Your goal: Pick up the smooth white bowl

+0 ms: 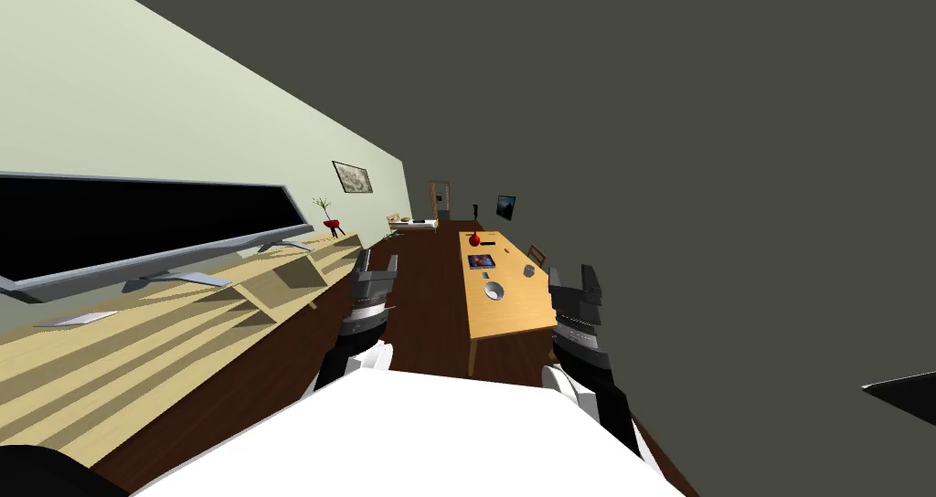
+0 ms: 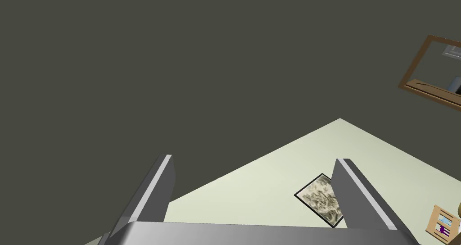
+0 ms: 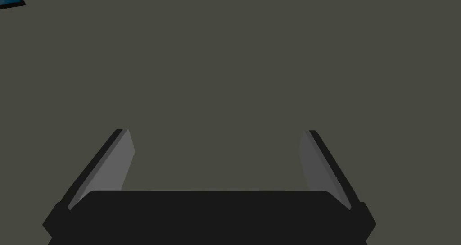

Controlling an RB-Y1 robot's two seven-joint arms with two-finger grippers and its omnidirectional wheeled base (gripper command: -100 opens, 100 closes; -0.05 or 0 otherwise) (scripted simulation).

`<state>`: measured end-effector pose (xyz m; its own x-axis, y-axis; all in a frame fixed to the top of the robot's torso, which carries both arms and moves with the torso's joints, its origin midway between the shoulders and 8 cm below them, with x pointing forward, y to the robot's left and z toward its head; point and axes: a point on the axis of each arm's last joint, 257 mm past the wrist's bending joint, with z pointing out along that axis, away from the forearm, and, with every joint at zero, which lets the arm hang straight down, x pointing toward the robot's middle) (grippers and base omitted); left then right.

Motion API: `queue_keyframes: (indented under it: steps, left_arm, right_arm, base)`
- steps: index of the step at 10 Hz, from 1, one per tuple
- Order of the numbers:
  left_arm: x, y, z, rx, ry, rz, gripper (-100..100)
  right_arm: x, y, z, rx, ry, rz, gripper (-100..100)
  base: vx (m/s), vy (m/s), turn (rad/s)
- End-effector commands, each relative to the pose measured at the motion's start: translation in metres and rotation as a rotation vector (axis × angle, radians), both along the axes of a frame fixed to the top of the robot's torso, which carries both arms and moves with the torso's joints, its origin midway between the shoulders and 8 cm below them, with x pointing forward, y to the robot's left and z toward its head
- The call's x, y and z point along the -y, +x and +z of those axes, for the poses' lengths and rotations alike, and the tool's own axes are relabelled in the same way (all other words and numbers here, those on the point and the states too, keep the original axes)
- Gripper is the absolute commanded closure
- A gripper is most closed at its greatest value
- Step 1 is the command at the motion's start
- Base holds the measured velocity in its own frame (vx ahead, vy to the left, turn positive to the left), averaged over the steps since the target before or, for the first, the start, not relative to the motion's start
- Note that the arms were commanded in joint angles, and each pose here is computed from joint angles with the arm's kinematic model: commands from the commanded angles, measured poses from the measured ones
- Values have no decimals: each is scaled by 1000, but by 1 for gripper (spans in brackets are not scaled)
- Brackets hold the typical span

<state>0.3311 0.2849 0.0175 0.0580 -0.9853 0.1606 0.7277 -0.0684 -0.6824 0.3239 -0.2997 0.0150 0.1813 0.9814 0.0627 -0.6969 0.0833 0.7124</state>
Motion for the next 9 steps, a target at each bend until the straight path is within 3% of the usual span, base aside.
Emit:
queue_keyframes:
  steps: [1, 5, 9]
  left_arm:
    - [0, 0, 0, 0, 0, 0, 0]
    - [0, 0, 0, 0, 0, 0, 0]
    - [0, 0, 0, 0, 0, 0, 0]
  right_arm:
    - [-2, 3, -7, -34, -53, 1, -100]
    - [0, 11, -37, -151, -204, -27, -100]
    - [15, 18, -89, -333, -405, -93, -100]
  base:
    - [-32, -4, 78]
    - [-76, -23, 103]
    - [-74, 0, 187]
